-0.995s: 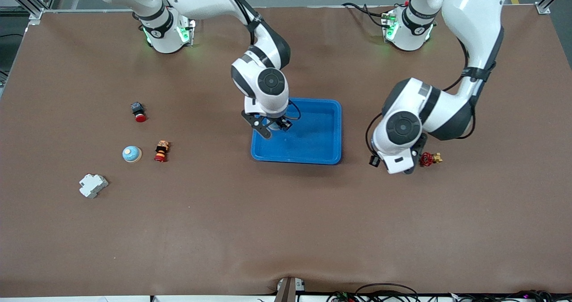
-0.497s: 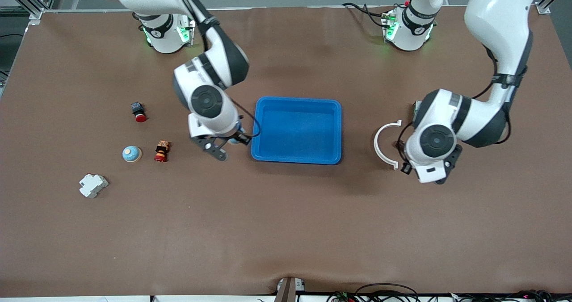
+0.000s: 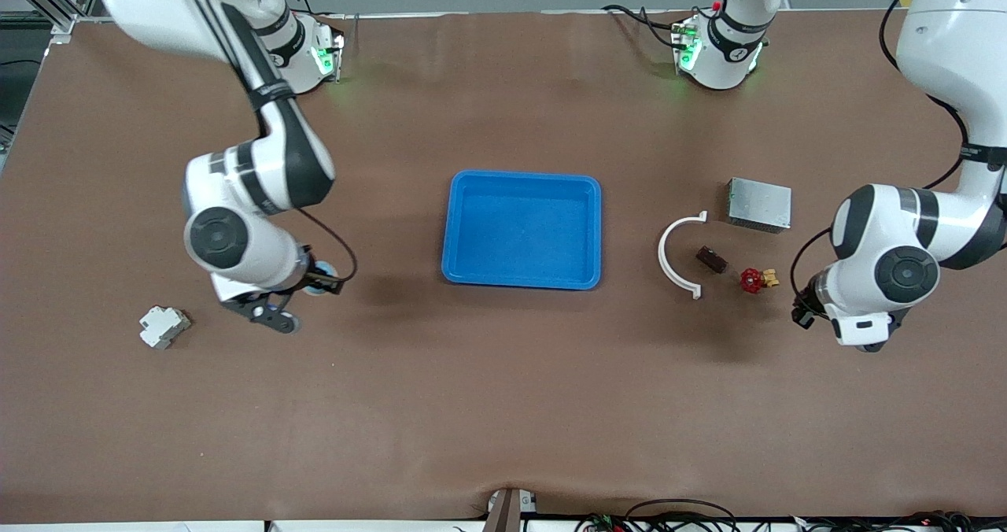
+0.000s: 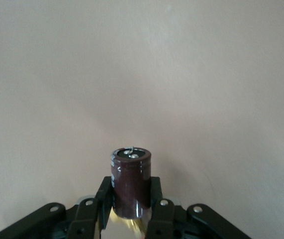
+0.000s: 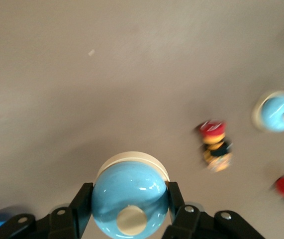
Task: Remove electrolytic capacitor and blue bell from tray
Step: 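Carry the bell with the right gripper while the left gripper carries the capacitor, then release the bell with the right gripper while the left gripper releases the capacitor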
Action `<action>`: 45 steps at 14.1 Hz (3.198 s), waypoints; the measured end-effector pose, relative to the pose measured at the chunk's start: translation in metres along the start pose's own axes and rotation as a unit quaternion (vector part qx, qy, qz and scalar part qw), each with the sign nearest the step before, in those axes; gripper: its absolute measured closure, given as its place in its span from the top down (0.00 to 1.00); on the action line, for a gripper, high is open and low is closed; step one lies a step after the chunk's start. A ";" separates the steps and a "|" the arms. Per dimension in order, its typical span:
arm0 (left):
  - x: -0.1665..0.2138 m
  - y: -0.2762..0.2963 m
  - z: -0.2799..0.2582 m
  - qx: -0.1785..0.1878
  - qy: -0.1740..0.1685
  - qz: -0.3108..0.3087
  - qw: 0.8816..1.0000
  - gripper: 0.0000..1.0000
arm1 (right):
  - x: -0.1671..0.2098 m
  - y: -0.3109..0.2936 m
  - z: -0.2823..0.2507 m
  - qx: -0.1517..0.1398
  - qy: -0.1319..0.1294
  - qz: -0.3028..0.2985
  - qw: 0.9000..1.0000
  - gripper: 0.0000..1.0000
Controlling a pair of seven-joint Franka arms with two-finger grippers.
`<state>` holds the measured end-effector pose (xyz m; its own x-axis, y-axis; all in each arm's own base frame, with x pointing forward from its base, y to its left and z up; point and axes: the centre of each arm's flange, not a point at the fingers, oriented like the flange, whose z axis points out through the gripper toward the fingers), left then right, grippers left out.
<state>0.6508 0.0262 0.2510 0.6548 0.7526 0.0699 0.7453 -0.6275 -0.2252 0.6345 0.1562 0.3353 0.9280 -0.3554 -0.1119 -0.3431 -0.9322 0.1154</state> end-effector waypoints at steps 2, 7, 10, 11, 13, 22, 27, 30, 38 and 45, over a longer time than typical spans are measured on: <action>0.012 -0.005 0.024 -0.001 0.008 0.014 1.000 0.34 | 0.025 0.039 0.002 -0.003 0.001 -0.021 1.000 0.65; 0.016 -0.007 0.075 0.007 0.000 0.026 1.000 0.34 | 0.058 0.098 0.012 0.008 0.010 -0.071 0.997 0.65; 0.015 -0.006 0.075 0.007 0.000 0.027 1.000 0.34 | 0.072 0.131 0.026 0.017 0.027 -0.095 0.995 0.65; 0.015 -0.006 0.075 0.007 0.000 0.027 1.000 0.34 | 0.076 0.141 0.031 0.019 0.033 -0.102 0.994 0.65; 0.016 -0.006 0.074 0.006 0.001 0.027 1.000 0.49 | 0.084 0.159 0.036 0.022 0.042 -0.113 0.993 0.65; 0.024 -0.004 -0.047 0.006 0.052 0.108 0.993 1.00 | 0.103 0.192 0.095 0.016 0.038 -0.132 0.990 0.65; 0.022 -0.009 -0.122 0.009 0.078 0.179 0.981 1.00 | 0.109 0.198 0.121 0.015 0.035 -0.129 0.991 0.65; 0.021 -0.018 -0.153 -0.011 0.058 0.211 0.976 1.00 | 0.110 0.197 0.132 0.016 0.038 -0.130 0.991 0.65; 0.001 -0.023 -0.266 -0.031 0.059 0.308 0.949 1.00 | 0.115 0.198 0.153 0.018 0.048 -0.127 0.991 0.65; -0.038 -0.035 -0.338 -0.089 0.065 0.325 0.939 1.00 | 0.119 0.201 0.162 0.020 0.058 -0.125 0.990 0.65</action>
<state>0.6425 -0.0482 0.5849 0.9799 0.1754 0.0955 0.1844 -0.9782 -0.0958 0.6524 -0.0844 0.1849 0.9942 -0.1058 -0.0172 -0.1047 -0.9928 0.0585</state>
